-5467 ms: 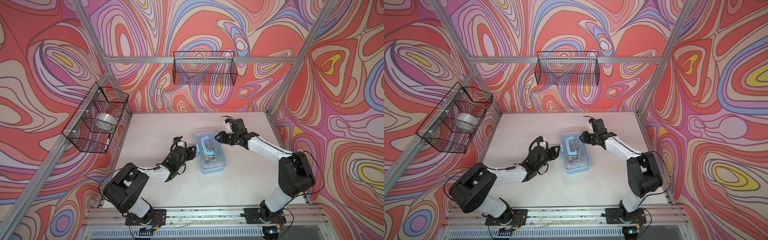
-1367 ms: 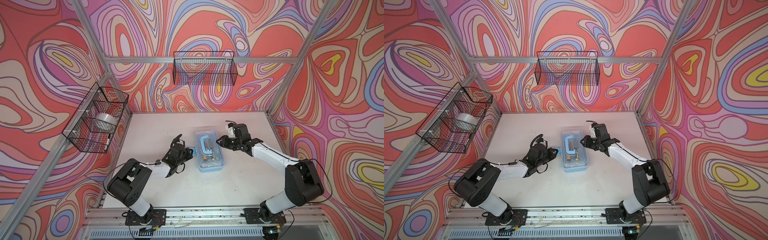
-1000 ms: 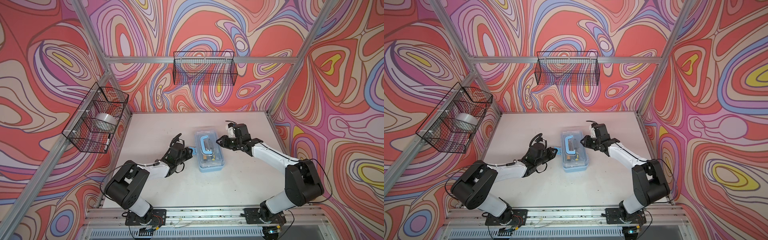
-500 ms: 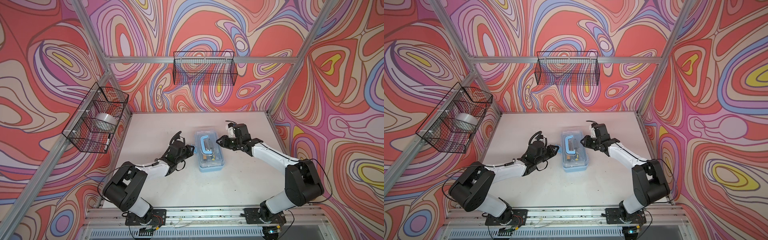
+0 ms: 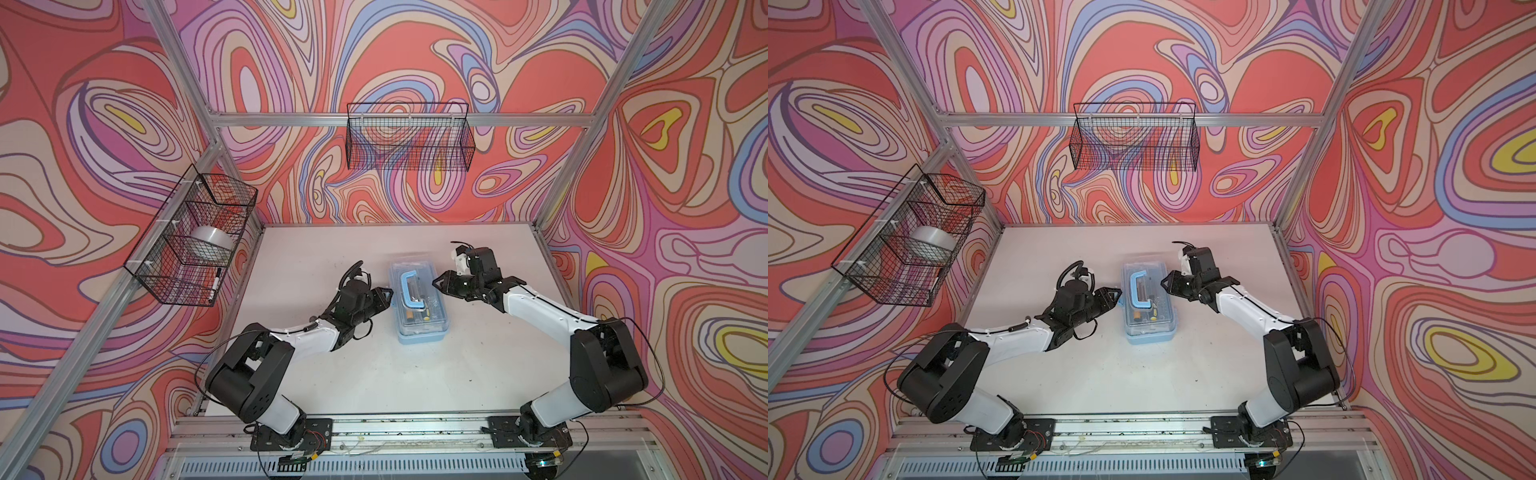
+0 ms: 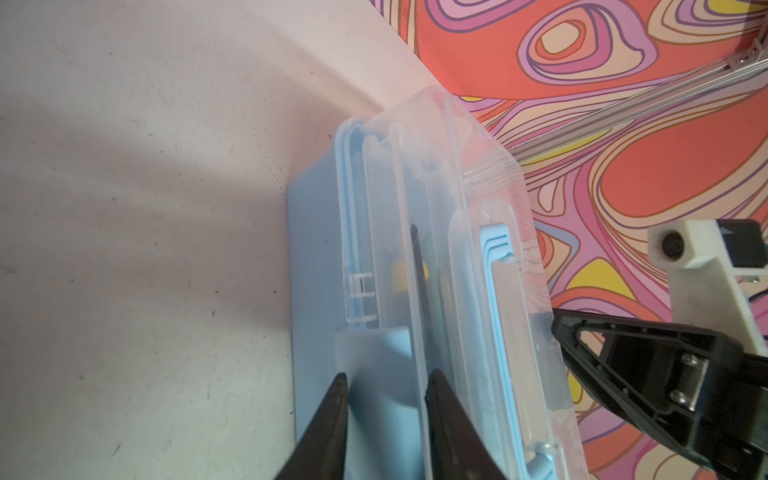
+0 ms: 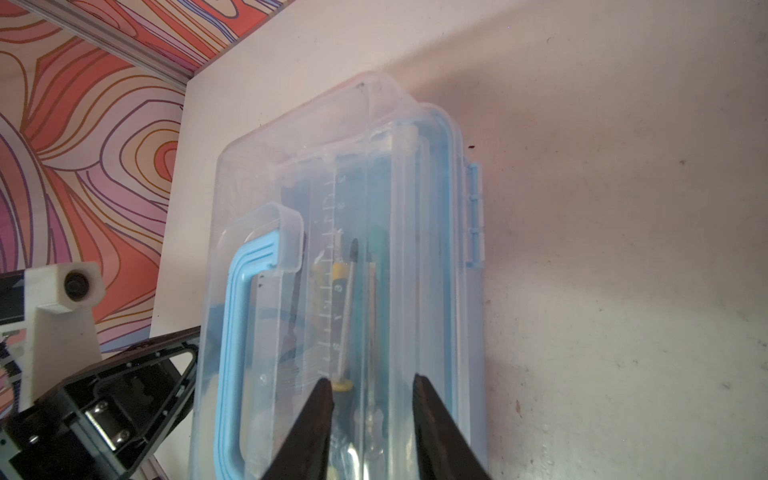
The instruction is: Pack the tool kit
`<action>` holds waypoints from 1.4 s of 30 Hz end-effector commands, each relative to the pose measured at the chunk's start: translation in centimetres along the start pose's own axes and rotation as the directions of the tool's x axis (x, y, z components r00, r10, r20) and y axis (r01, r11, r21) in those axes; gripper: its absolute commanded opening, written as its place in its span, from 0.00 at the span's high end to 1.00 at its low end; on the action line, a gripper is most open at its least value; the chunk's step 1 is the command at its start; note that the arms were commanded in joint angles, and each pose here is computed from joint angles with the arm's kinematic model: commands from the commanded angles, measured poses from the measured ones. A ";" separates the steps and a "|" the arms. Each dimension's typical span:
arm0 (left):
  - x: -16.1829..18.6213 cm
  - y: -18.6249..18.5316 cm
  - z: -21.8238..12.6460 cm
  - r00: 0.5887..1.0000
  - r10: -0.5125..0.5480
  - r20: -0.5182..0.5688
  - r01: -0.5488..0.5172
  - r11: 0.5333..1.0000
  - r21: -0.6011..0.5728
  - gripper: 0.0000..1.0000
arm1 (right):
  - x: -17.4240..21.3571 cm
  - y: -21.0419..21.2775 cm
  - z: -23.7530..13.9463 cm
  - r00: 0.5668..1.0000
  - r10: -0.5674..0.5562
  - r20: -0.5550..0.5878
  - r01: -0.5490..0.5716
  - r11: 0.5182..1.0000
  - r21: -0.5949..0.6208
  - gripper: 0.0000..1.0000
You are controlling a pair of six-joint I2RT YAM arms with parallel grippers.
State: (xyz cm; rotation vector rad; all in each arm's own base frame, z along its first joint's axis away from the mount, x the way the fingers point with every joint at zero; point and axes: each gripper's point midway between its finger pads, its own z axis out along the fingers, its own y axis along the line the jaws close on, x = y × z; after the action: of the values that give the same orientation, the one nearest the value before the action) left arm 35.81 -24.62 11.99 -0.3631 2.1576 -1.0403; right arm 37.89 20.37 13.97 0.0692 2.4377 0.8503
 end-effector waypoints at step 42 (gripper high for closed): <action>1.3 -0.2 0.3 0.998 -0.003 -0.067 0.004 1.000 0.027 0.70 | 3.3 -2.2 2.0 0.992 0.013 -0.128 -0.005 0.998 0.057 0.67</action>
State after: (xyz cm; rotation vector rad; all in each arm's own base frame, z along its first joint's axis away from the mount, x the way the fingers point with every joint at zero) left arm 35.57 -25.24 12.11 -0.3553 2.1444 -1.1053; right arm 38.28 20.50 13.80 0.0440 2.4373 0.8441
